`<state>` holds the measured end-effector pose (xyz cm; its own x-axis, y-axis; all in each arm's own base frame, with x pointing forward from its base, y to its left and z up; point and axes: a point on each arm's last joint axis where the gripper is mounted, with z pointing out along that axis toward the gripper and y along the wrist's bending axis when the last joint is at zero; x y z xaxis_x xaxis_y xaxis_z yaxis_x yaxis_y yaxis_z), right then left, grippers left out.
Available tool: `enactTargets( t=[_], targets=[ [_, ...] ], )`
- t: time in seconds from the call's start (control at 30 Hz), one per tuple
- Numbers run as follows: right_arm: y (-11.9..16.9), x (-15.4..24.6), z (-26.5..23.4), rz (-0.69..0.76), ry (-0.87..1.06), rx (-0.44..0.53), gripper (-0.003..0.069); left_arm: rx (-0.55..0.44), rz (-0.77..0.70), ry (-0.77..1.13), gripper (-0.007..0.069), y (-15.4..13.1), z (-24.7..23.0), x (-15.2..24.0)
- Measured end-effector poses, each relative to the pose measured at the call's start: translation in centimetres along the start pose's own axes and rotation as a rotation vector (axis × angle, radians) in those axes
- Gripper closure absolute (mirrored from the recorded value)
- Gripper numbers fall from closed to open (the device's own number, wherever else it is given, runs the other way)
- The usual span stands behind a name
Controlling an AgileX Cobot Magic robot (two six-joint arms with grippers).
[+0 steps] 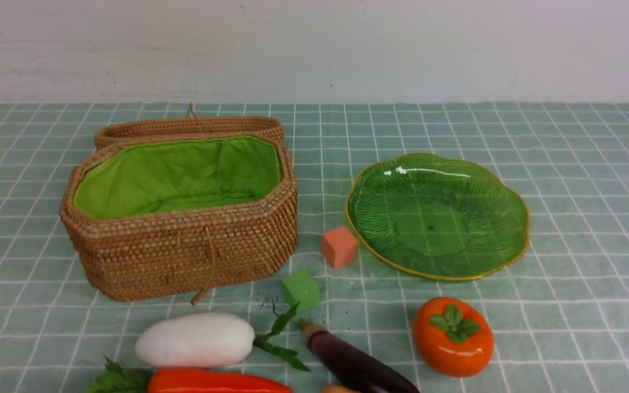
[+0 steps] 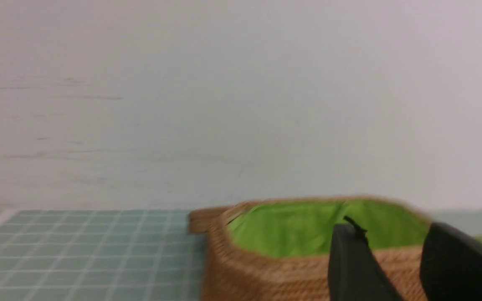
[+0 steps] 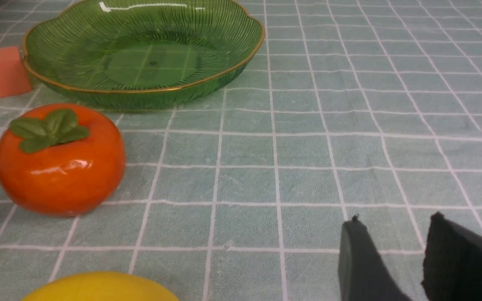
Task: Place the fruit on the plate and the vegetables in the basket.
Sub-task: Grab the mango with your left arm and place it on the right plate
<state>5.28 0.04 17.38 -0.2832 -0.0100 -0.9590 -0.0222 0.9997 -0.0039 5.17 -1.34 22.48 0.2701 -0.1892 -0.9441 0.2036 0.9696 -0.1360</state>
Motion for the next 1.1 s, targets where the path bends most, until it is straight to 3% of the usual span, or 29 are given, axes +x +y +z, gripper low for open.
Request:
enactTargets(
  t=[0.2,0.33,0.4,0.47,0.5,0.57,0.63,0.8,0.87,0.97,1.0,1.1],
  targets=[
    [0.0,0.0,0.0,0.0,0.0,0.0,0.0417,0.049,-0.077,-0.139,0.0386,-0.9,0.2,-4.1],
    [0.0,0.0,0.0,0.0,0.0,0.0,0.0417,-0.043,-0.178,-0.176,0.0386,-1.1,0.7,-11.0],
    [0.0,0.0,0.0,0.0,0.0,0.0,0.0417,-0.148,-0.287,-0.098,0.0386,-0.6,1.4,-12.6],
    [0.0,0.0,0.0,0.0,0.0,0.0,0.0417,-0.373,-0.396,0.112,0.0386,0.8,2.5,-12.5],
    [0.0,0.0,0.0,0.0,0.0,0.0,0.0417,-0.395,-0.4,0.14,0.0386,1.0,2.7,-12.2],
    [0.0,0.0,0.0,0.0,0.0,0.0,0.0417,-0.623,-0.407,0.397,0.0386,2.4,3.3,-10.0],
    [0.0,0.0,0.0,0.0,0.0,0.0,0.0417,-0.742,-0.365,0.553,0.0386,3.2,3.5,-8.6],
    [0.0,0.0,0.0,0.0,0.0,0.0,0.0417,-0.867,-0.349,0.777,0.0386,3.9,4.4,-6.4],
    [0.0,0.0,0.0,0.0,0.0,0.0,0.0417,-0.864,-0.363,0.837,0.0386,3.8,4.8,-5.8],
    [0.0,0.0,0.0,0.0,0.0,0.0,0.0417,-0.771,-0.358,1.014,0.0386,3.2,6.0,-4.1],
    [0.0,0.0,0.0,0.0,0.0,0.0,0.0417,-0.654,-0.329,1.132,0.0386,2.6,6.9,-3.2],
    [0.0,0.0,0.0,0.0,0.0,0.0,0.0417,-0.428,-0.303,1.261,0.0386,1.4,8.5,-2.4]
  ],
)
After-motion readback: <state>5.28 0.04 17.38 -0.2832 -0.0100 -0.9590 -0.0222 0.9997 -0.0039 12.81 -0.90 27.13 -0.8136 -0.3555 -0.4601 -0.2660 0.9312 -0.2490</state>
